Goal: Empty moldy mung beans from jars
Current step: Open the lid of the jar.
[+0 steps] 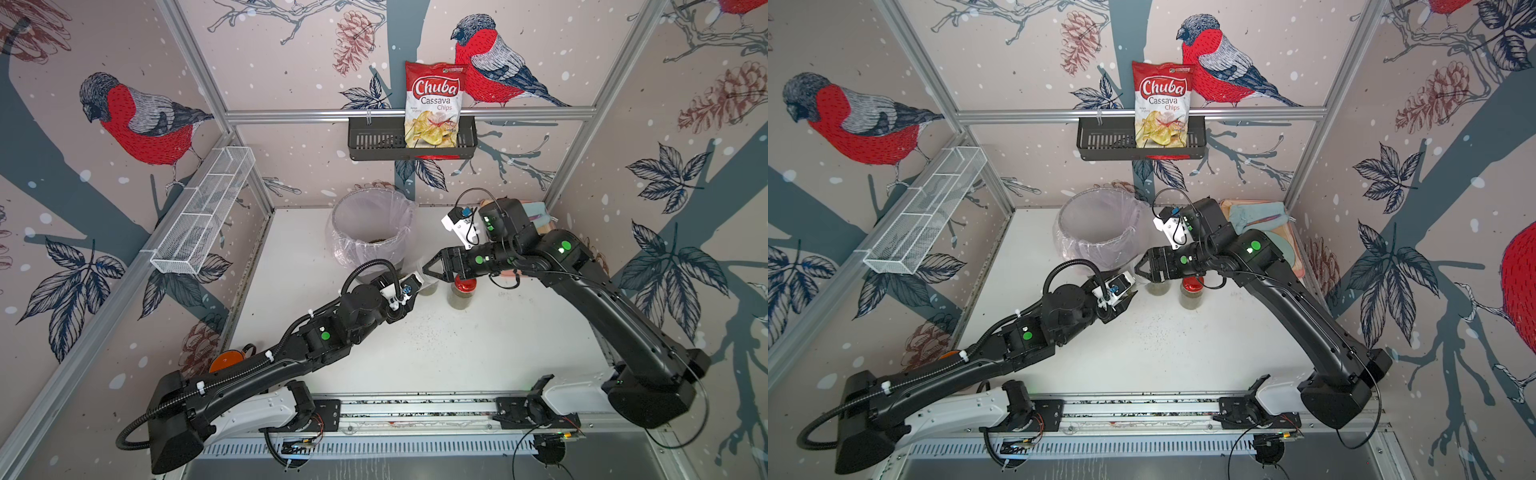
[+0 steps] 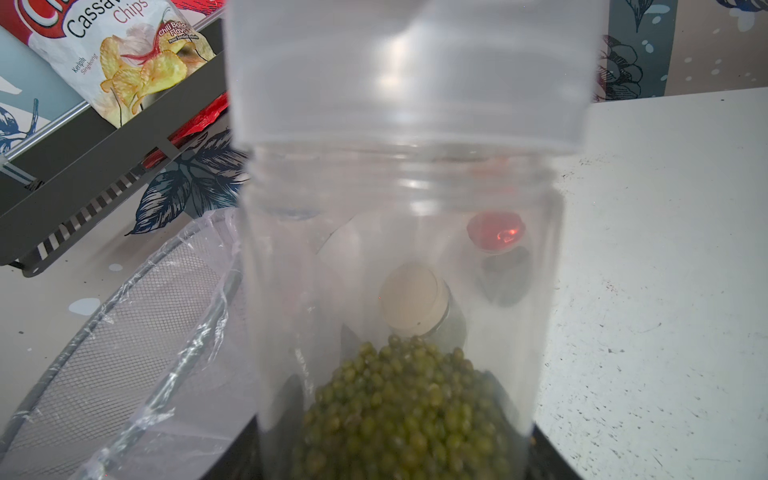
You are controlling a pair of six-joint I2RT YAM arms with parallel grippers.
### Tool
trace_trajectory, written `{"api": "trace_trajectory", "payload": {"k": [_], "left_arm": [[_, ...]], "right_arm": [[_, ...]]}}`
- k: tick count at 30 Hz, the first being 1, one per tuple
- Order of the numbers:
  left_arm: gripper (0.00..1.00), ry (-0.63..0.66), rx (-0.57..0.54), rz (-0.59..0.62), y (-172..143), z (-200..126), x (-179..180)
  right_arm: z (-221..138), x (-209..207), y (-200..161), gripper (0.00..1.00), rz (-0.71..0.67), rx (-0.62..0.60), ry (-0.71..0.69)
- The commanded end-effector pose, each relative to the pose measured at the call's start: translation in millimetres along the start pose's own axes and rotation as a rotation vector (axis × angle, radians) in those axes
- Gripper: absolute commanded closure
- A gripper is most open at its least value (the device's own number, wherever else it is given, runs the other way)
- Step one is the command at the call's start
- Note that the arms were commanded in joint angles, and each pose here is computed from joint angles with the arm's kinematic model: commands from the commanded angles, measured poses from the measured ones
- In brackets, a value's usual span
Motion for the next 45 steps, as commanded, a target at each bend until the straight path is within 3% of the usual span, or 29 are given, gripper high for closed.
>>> {"api": "trace_trajectory", "payload": {"k": [1, 10, 18, 25, 45], "left_arm": [[1.00, 0.055, -0.070, -0.027, 17.8, -1.9, 13.2], [1.00, 0.058, -0.075, -0.028, 18.8, -3.0, 14.5], [1.00, 0.060, -0.078, -0.030, 18.8, -4.0, 14.8], [1.00, 0.042, -0.090, -0.032, 20.8, -5.5, 13.0], [1.00, -0.170, -0.184, -0.087, 40.9, -13.6, -2.2]], "right_arm": [[2.7, 6.7, 6.0, 0.16, -0.015, -0.015, 0.026], [8.2, 10.3, 2.6, 0.17, -0.023, 0.001, 0.031], [7.1, 8.1, -1.6, 0.34, -0.028, 0.000, 0.029], [1.2, 11.2, -1.4, 0.40, -0.057, -0.014, 0.043], [-7.5, 21.7, 0.6, 0.40, -0.303, -0.121, 0.121]]}}
Point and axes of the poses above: each gripper's point midway between its finger pads, its own z axis out along the fingers, its own x axis along the line the jaws close on, y = z × x, the point moved 3 cm from there along -z, back along the fingers, and after that the axes turned 7 degrees about z, right-handed, at the moved point
